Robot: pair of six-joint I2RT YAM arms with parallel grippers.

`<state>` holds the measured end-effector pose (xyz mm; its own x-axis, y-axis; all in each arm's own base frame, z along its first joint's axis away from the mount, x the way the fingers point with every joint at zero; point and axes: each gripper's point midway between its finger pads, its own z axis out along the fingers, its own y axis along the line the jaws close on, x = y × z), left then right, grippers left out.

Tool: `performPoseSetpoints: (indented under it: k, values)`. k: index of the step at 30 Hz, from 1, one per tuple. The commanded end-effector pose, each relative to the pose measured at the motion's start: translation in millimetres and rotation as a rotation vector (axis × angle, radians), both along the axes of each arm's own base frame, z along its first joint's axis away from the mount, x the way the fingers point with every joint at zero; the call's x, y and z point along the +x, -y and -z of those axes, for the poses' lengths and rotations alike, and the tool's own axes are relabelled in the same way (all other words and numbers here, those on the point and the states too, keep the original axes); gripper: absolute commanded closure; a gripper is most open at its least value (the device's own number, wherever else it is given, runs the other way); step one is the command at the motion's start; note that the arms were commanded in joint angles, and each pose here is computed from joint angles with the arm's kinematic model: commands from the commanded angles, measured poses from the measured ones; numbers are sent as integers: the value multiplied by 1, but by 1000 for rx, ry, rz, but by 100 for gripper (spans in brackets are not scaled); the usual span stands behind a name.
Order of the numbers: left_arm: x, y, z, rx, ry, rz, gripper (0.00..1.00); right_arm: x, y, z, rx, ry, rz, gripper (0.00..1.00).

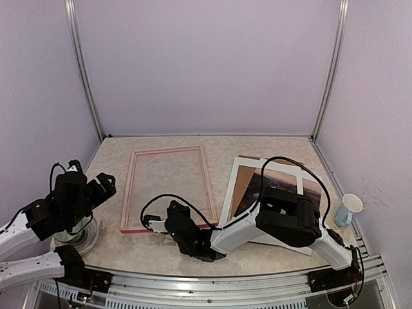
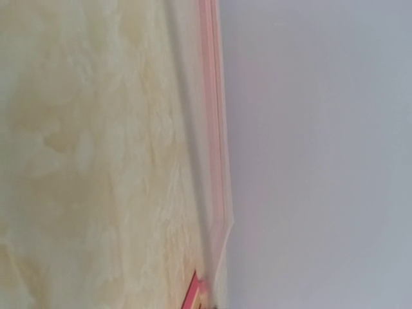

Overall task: Put the photo into the frame
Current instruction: Adjust the glass panel.

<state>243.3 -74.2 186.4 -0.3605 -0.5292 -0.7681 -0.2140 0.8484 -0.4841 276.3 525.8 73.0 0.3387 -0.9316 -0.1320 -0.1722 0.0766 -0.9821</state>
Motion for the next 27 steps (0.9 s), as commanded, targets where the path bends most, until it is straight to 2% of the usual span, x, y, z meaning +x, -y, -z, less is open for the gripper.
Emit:
performPoseSetpoints:
  k: [1,27]
  values:
    - [1,-1,1,-11,7,-8,1,-7,-6,-14,56,4,10,97]
    - [6,3,-4,-16,15,0,1,-20,-2,-12,42,-10,14,96]
